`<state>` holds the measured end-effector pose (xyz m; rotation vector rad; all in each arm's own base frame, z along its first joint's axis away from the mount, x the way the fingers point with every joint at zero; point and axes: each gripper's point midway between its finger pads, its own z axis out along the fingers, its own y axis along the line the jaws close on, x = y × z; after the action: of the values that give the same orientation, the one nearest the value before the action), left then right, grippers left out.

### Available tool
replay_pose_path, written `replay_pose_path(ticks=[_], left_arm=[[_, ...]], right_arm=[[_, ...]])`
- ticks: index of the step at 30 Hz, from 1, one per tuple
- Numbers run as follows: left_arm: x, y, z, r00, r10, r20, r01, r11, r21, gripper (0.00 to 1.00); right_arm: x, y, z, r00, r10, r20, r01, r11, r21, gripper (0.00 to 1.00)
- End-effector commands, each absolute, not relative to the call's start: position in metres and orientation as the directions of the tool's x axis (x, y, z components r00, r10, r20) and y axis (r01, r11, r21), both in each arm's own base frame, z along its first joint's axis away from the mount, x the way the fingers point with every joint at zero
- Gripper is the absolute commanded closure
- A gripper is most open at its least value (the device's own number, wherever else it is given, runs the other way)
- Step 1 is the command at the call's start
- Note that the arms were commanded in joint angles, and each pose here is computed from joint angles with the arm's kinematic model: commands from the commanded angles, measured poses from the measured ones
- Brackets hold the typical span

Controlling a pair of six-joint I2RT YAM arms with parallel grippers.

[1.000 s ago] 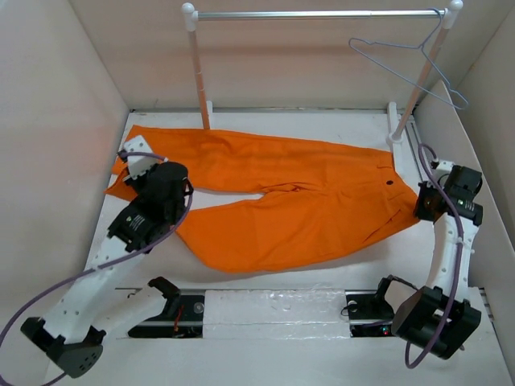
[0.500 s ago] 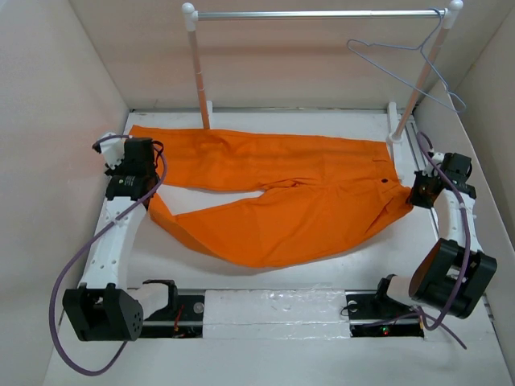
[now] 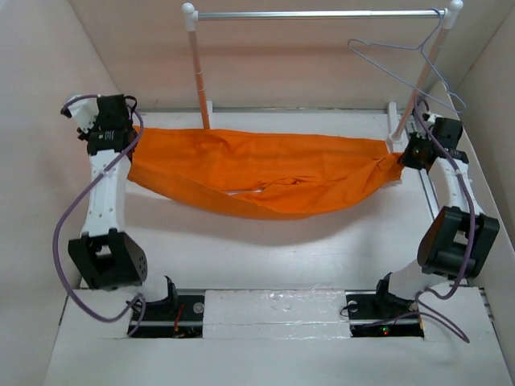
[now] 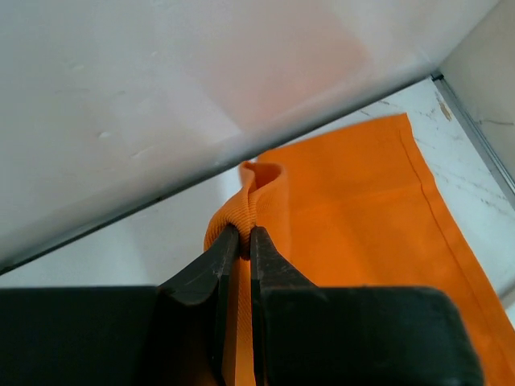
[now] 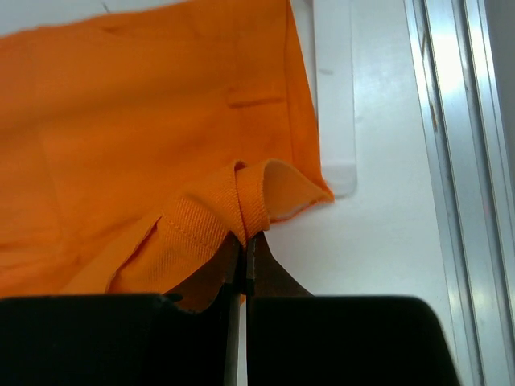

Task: Place the trousers on the hanger
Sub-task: Fold the trousers at the center of the board.

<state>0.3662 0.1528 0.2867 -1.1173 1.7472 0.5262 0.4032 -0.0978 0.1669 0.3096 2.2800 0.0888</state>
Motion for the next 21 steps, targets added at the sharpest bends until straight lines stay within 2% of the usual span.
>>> replay_pose_path(ticks=[1,5,7,8,12,13,15,18,21], left_arm=[[0.399,0.168,0.294,-0.087,-0.418,-0.904,-0.887,0.446,-0.121,1.00],[0.429,0.191,0.297,-0.077,-0.440,-0.895,-0.893,0.429,-0.134,1.00],[0.432,0.221,0.281,-0.063,-0.485,-0.872,-0.912,0.383,-0.146,1.00],[0.435,0.228,0.285,-0.047,-0.491,-0.870,-0.910,0.379,-0.165,1.00],[0.451,0.239,0.257,-0.097,-0.489,-0.867,-0.920,0.375,-0.109,1.00],[0.457,0.241,0.240,-0.125,-0.501,-0.856,-0.924,0.374,-0.083,1.00],[0.463,0.245,0.248,-0.108,-0.491,-0.865,-0.926,0.366,-0.092,1.00],[0.466,0.250,0.256,-0.070,-0.505,-0.860,-0.926,0.354,-0.132,1.00],[0.463,0.256,0.259,-0.045,-0.518,-0.854,-0.922,0.351,-0.164,1.00]], right_arm=[[0.461,-0.104,0.200,-0.508,0.256,-0.822,0.201,0.964,0.176,1.00],[0.515,-0.103,0.215,-0.475,0.247,-0.845,0.186,0.966,0.178,1.00],[0.536,-0.099,0.196,-0.498,0.263,-0.826,0.181,0.963,0.198,1.00],[0.548,-0.103,0.205,-0.473,0.265,-0.840,0.187,0.962,0.199,1.00],[0.580,-0.094,0.177,-0.500,0.278,-0.820,0.195,0.959,0.206,1.00],[0.584,-0.088,0.171,-0.509,0.283,-0.813,0.190,0.958,0.215,1.00],[0.590,-0.084,0.158,-0.512,0.300,-0.805,0.197,0.953,0.230,1.00],[0.599,-0.083,0.176,-0.428,0.303,-0.851,0.178,0.952,0.250,1.00],[0.590,-0.084,0.182,-0.419,0.304,-0.856,0.187,0.951,0.246,1.00]])
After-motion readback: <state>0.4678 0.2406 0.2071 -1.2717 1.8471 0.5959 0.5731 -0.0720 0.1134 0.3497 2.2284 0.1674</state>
